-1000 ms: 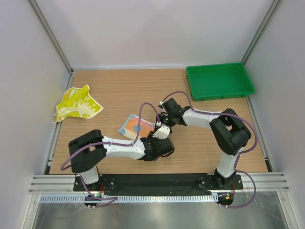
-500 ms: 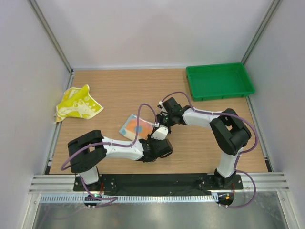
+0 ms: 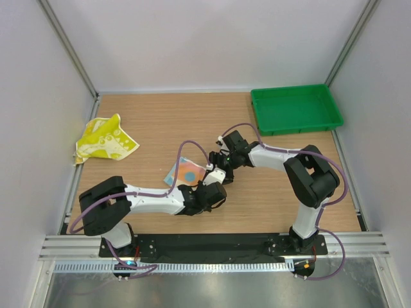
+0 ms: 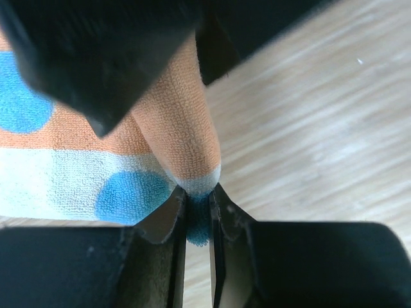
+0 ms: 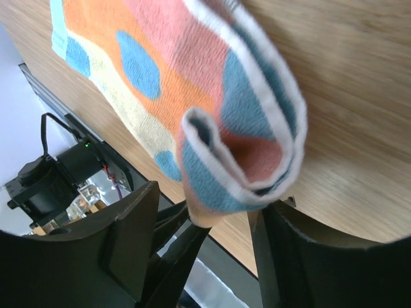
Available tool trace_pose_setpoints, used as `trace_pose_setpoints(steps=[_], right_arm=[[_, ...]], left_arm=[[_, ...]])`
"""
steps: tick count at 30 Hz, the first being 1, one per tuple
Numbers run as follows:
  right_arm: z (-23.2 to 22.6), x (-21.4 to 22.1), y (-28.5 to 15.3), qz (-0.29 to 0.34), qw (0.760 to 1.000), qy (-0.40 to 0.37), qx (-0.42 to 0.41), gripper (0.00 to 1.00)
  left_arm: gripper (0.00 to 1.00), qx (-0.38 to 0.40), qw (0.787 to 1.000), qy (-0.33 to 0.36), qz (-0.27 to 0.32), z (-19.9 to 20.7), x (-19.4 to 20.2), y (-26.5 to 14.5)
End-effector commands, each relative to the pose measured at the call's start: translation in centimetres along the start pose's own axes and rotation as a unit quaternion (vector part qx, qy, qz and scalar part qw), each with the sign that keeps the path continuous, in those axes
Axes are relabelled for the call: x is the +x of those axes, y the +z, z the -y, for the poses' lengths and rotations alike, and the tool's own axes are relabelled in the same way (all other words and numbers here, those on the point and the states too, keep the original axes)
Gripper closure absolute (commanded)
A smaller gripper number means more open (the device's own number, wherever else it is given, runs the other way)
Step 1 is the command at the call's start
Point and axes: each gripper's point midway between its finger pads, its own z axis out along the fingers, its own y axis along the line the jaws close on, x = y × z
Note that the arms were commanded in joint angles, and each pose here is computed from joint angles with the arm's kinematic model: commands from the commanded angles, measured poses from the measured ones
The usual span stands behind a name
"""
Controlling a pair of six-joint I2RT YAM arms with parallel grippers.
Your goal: Roll the towels
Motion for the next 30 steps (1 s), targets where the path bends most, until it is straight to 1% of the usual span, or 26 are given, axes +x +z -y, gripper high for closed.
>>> trace_pose_setpoints(steps=[1, 6, 8, 10, 12, 13, 14, 15, 17, 18, 20, 21, 24, 27, 29, 30], right_arm=[[1.2, -0.9, 0.0, 0.005, 1.000, -0.002, 0.019, 0.36], [3.5, -1.7, -0.3, 0.013, 0.998, 0.003, 0.064, 0.37], [4.3, -2.0, -0.7, 0.021, 0.997, 0.001, 0.079, 0.39], [5.2, -2.2, -1.2, 0.023, 0.995, 0.004, 0.092, 0.45], [5.7, -2.5, -1.9, 0.030, 0.995, 0.009, 0.100, 0.59], [5.8, -2.6, -2.1, 0.032, 0.994, 0.008, 0.101, 0.64], [5.9, -2.7, -2.2, 0.033, 0.994, 0.008, 0.102, 0.78], [6.0, -2.7, -2.5, 0.034, 0.994, 0.012, 0.104, 0.81], [6.1, -2.8, -2.8, 0.036, 0.994, 0.011, 0.107, 0.84], [6.3, -2.8, -2.9, 0.037, 0.993, 0.012, 0.110, 0.84], [6.5, -3.0, -3.0, 0.038, 0.993, 0.011, 0.114, 0.78], [6.9, -3.0, -3.2, 0.038, 0.992, 0.013, 0.122, 0.64], [7.4, -3.4, -3.9, 0.045, 0.989, 0.012, 0.143, 0.41], [8.2, -4.3, -5.3, 0.066, 0.981, 0.004, 0.184, 0.33], [8.4, -5.3, -6.5, 0.090, 0.974, -0.002, 0.206, 0.32], [8.5, -5.2, -7.0, 0.092, 0.973, -0.002, 0.214, 0.32]], left_arm=[[0.91, 0.056, 0.998, 0.001, -0.014, 1.5, 0.5, -0.9], [0.92, 0.062, 0.998, -0.004, -0.019, 1.4, 0.2, -0.9], [0.92, 0.064, 0.998, -0.010, -0.019, 1.4, 0.0, -0.9], [0.92, 0.064, 0.998, -0.013, -0.019, 1.2, -0.1, -0.9], [0.92, 0.059, 0.998, -0.017, -0.024, 0.8, -0.1, -0.7], [0.92, 0.056, 0.998, -0.020, -0.026, 0.6, 0.0, -0.6], [0.92, 0.054, 0.998, -0.022, -0.028, 0.4, 0.0, -0.5], [0.92, 0.054, 0.998, -0.022, -0.029, 0.4, 0.1, -0.5], [0.92, 0.050, 0.998, -0.027, -0.031, 0.1, 0.0, -0.3], [0.92, 0.050, 0.998, -0.027, -0.032, 0.0, 0.0, -0.4], [0.93, 0.056, 0.997, -0.029, -0.032, 0.3, -0.3, -0.5], [0.93, 0.059, 0.997, -0.027, -0.034, 0.4, -0.3, -0.6], [0.92, 0.069, 0.996, -0.020, -0.046, 0.9, -0.7, -1.1], [0.92, 0.086, 0.994, -0.014, -0.061, 1.7, -0.8, -1.5], [0.93, 0.106, 0.991, -0.014, -0.075, 2.4, -0.7, -1.8], [0.93, 0.114, 0.990, -0.016, -0.080, 2.6, -0.7, -1.8]])
